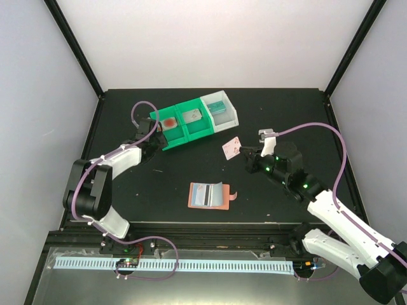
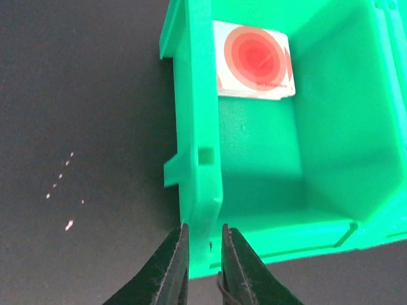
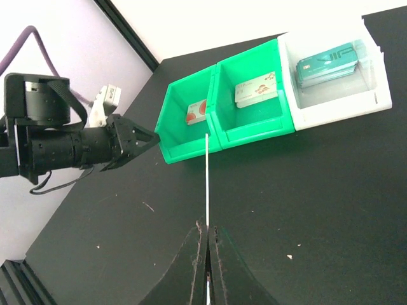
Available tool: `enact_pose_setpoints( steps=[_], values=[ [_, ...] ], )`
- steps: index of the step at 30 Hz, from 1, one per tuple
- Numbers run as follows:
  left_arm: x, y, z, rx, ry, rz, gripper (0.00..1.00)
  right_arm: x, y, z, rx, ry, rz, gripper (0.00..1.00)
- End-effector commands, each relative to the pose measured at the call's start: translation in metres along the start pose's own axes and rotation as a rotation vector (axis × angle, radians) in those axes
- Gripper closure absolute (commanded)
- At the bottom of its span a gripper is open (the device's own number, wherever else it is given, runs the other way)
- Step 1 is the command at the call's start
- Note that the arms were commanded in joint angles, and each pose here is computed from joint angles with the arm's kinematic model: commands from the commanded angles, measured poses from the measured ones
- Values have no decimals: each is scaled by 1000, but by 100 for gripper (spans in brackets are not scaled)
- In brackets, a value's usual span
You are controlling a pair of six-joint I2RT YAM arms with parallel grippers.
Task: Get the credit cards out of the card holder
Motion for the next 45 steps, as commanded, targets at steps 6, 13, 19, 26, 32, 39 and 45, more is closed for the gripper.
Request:
enact_pose_setpoints(
  steps=[6, 13, 19, 26, 32, 39, 45],
  values=[
    [-5, -15, 16, 4, 2, 109, 88, 8, 3, -6, -17, 49, -53, 99],
    [-5, -20, -9, -60, 7, 30, 64, 4, 0, -1, -13, 66, -56, 99],
    [-8, -9, -28, -62, 10, -6, 57, 3, -2, 0, -13, 57, -43, 99],
    [-6, 10, -39, -36, 20, -57, 61, 5, -3, -5, -20, 31, -32, 99],
    [1, 14, -38, -29, 10, -84, 61, 3, 0, -5, -14, 22, -17, 99],
    [4, 18, -34, -13, 12, -92, 62, 1, 1, -2, -10, 24, -16, 99],
    [4, 22, -31, 7, 21, -85, 79, 2, 0, -2, -13, 28, -17, 99]
  ],
)
Point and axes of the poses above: each gripper's point midway between its finger pads, its own y axis out along the fingers, its own x axis along the line the jaws close on, z = x × y, the point moved 7 cm from there along -y, back along the fingers, and after that the axes turned 11 degrees about y, right-handed, at the moved point
